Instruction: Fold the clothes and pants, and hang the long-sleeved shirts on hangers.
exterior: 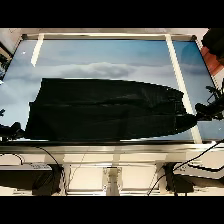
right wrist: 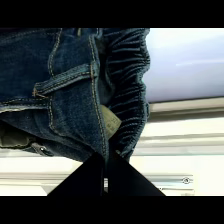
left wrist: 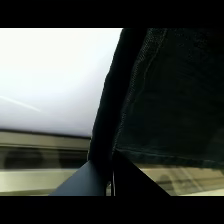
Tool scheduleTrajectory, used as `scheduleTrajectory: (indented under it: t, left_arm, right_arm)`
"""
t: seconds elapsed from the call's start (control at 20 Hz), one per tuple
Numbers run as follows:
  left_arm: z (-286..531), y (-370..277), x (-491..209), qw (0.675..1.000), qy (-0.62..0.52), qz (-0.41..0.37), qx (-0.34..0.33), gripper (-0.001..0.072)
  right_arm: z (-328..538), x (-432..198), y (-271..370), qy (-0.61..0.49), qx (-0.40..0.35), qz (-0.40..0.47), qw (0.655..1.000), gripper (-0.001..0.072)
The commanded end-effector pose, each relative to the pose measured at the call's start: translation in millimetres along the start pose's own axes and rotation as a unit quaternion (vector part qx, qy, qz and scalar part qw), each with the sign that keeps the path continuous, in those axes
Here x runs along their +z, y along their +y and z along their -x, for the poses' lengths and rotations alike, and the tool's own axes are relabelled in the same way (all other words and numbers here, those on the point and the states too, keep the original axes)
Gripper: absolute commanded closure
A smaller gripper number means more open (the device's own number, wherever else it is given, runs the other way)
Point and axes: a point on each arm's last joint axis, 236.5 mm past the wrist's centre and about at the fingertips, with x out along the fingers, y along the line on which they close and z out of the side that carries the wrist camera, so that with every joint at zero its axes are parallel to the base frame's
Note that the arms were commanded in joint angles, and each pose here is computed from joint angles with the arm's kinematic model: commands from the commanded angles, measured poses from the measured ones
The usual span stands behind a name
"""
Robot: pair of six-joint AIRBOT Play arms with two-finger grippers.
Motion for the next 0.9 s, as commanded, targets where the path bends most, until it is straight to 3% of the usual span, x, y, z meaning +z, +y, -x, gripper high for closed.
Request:
scheduleTrajectory:
  t: [0.0, 0.2, 0.45, 0.55, 0.85]
  left_arm:
    - [15.6, -29.4, 10.5, 0.998, -0.035, -0.02, -0.043, 0.0687]
    - [119.6, -67.9, 57.6, 0.97, -0.228, -0.049, -0.068, 0.0687]
    - [289.6, -94.4, 65.4, 0.859, -0.5, 0.009, -0.113, 0.0689]
    - [310.2, -104.7, 58.9, 0.84, -0.53, 0.005, -0.111, 0.0689]
    - [317.2, -118.5, 53.1, 0.836, -0.537, 0.008, -0.116, 0.0689]
  right_arm:
    - [0.7, -4.9, 1.5, 0.009, 0.004, 0.037, 0.999, 0.0694]
    - [22.1, -5.9, -2.1, -0.021, 0.022, 0.067, 0.997, 0.0695]
    - [98.9, 24.9, 4.3, -0.211, 0.118, 0.041, 0.969, 0.0696]
    - [119.1, 25.1, 1.2, -0.253, 0.138, 0.025, 0.957, 0.0696]
    - [154.1, 17.5, -45.7, -0.34, 0.097, -0.069, 0.933, 0.0696]
